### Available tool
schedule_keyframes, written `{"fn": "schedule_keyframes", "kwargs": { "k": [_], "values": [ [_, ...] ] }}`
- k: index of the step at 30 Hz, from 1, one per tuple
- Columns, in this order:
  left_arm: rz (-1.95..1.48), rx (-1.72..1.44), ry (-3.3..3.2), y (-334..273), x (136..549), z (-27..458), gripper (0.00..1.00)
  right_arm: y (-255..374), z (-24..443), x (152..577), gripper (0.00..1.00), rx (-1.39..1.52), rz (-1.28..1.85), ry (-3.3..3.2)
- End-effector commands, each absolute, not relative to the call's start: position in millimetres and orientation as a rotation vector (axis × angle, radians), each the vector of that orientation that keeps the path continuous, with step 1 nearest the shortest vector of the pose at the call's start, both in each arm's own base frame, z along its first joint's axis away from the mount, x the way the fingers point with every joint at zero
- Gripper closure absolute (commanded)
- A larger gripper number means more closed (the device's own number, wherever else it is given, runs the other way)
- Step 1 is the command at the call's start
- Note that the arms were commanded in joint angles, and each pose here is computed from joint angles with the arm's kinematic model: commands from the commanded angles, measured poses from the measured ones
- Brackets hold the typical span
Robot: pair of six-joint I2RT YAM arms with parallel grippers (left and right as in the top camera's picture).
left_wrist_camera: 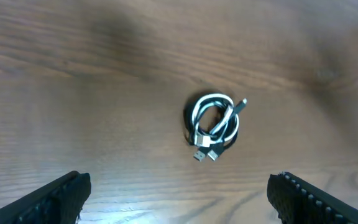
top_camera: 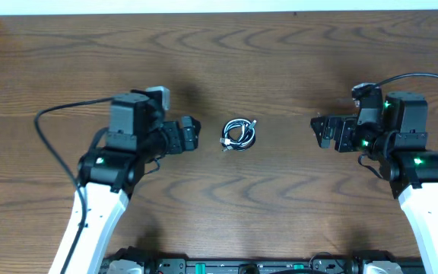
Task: Untangle cables
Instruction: 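Reach the left gripper to the cable coil and grasp it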
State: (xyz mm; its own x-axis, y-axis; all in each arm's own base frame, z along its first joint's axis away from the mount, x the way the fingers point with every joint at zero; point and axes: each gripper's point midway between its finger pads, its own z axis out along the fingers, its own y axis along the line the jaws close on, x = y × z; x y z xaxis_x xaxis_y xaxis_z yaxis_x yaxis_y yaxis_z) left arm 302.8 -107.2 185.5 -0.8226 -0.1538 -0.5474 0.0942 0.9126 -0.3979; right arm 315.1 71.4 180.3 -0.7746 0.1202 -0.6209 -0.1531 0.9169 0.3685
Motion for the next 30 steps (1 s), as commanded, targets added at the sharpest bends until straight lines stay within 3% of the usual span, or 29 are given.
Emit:
{"fn": "schedule_keyframes", "kwargs": {
  "k": [1,25,28,30],
  "values": [
    [-0.578,-0.011,2.487,-119,312,188,0.05,73,187,315,0.01,-0.015,0.551,2.394],
    [-0.608,0.175,2.627,-195,365,71,0.17,73,180,307,0.01,-0.003,0.555,2.436],
    [-0.606,0.177,2.638,-198,369,58,0.24,73,179,306,0.01,-0.002,0.556,2.445],
    [-0.603,0.175,2.652,-198,370,48,0.35,73,179,305,0.01,-0.001,0.556,2.448]
  ]
}}
